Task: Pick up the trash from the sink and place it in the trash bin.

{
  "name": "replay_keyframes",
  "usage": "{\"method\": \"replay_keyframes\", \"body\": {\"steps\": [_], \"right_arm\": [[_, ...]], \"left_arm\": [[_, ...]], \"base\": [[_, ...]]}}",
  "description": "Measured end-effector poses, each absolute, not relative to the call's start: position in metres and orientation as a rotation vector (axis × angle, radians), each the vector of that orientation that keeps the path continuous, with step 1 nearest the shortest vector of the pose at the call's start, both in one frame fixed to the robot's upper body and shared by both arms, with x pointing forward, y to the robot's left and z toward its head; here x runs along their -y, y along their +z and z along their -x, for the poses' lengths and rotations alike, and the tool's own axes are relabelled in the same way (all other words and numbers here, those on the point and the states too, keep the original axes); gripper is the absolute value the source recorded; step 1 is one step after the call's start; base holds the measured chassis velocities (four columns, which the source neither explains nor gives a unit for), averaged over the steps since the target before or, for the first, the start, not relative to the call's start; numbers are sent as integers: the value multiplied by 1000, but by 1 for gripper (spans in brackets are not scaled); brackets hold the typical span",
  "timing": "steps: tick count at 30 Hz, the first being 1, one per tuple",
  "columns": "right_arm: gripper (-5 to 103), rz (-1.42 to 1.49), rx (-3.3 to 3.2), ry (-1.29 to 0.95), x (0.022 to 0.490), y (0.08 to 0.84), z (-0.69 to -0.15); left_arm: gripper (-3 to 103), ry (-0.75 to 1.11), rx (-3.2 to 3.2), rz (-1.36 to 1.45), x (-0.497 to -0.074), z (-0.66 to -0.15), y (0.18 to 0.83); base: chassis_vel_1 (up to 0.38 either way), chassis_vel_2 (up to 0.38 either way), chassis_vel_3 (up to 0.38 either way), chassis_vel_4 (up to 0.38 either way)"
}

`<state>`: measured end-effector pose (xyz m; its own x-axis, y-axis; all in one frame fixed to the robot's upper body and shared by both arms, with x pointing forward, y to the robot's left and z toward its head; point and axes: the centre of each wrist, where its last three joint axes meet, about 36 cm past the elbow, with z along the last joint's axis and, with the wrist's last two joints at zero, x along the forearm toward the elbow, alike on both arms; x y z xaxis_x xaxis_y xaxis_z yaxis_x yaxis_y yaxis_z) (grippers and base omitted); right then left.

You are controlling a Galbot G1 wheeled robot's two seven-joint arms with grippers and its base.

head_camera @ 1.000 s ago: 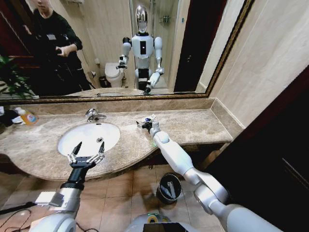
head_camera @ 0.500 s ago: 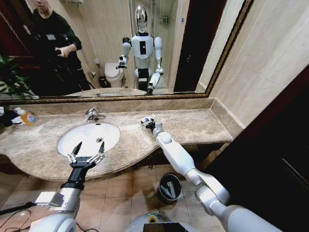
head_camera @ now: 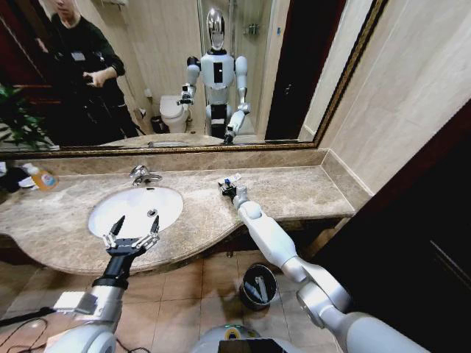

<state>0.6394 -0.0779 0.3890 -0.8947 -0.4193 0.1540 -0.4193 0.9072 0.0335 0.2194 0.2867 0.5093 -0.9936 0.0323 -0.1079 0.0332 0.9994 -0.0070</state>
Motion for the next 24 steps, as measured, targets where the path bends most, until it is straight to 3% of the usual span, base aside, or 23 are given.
{"method": "replay_keyframes", "body": {"steps": [14, 24], "right_arm": [[26, -641, 2957, 8, 81, 399, -623], [26, -591, 3015, -17, 108, 436, -559]], "left_arm": [[100, -13, -3033, -50, -287, -219, 509], [100, -13, -3033, -50, -287, -219, 509]], "base": [[0, 0, 0, 0], [0, 0, 0, 0]]}}
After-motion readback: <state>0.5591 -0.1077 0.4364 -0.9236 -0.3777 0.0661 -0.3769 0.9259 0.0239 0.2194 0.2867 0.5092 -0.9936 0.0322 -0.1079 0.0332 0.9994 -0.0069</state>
